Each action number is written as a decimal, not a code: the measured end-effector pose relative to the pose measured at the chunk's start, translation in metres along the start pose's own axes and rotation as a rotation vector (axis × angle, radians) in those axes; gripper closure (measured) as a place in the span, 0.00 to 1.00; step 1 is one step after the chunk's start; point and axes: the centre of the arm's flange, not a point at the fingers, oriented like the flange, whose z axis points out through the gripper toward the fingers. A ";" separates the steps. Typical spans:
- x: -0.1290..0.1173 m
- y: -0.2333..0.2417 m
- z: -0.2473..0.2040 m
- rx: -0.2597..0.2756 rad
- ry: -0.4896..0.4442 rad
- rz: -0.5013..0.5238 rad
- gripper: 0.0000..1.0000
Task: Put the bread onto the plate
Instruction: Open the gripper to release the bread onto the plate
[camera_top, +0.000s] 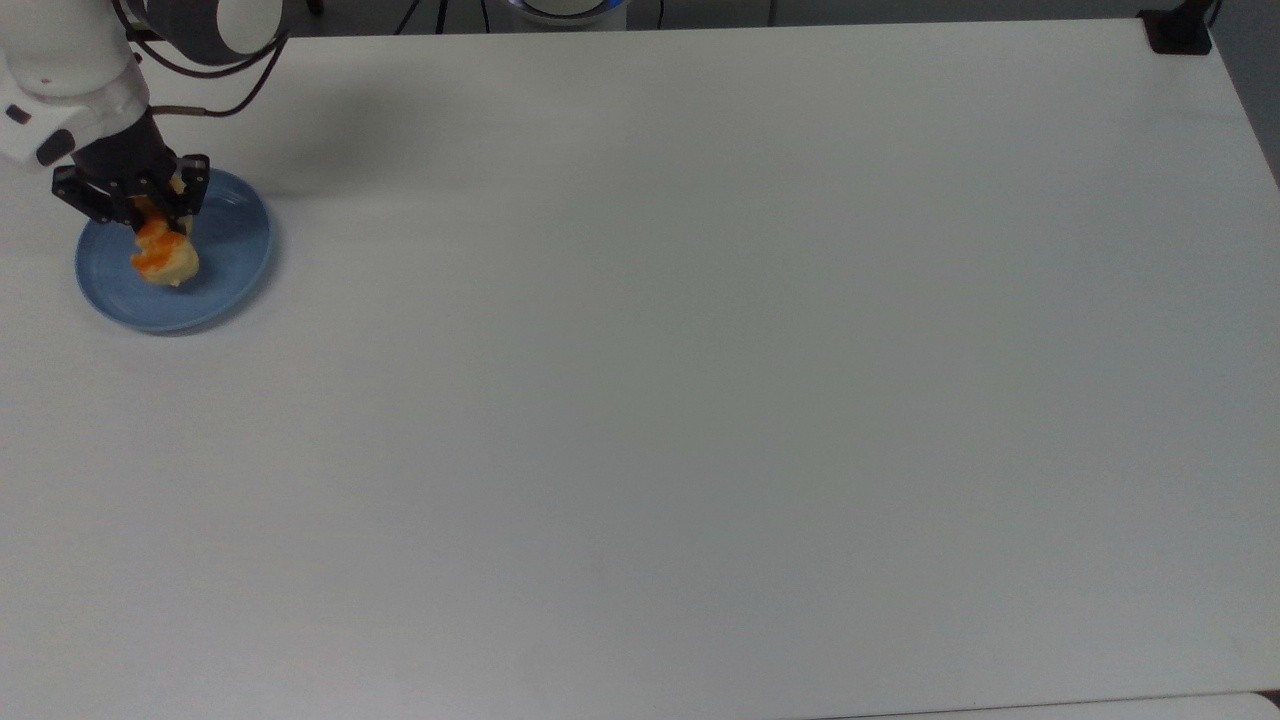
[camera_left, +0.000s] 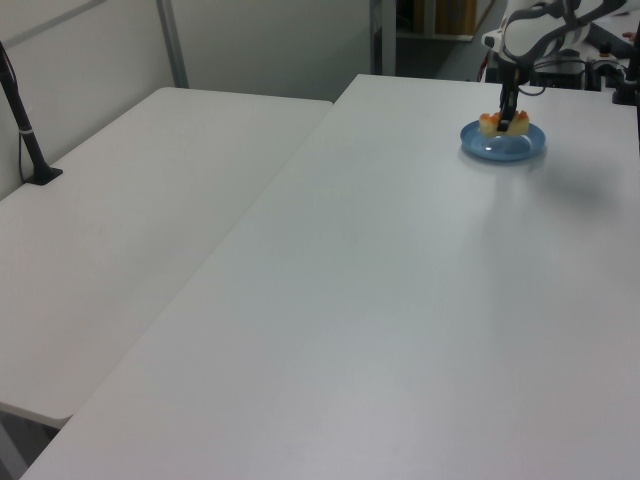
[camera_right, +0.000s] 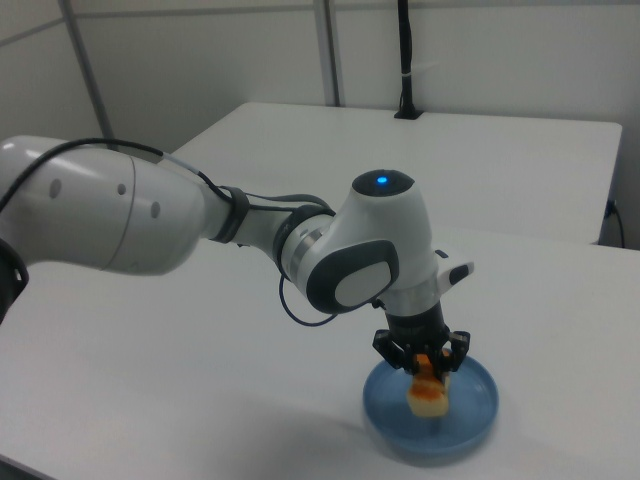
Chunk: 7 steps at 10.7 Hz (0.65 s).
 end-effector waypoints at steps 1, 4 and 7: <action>0.003 -0.001 0.008 -0.007 0.008 -0.006 0.64; 0.005 0.000 0.012 -0.012 0.012 -0.007 0.21; 0.030 -0.006 -0.018 -0.031 0.058 0.025 0.00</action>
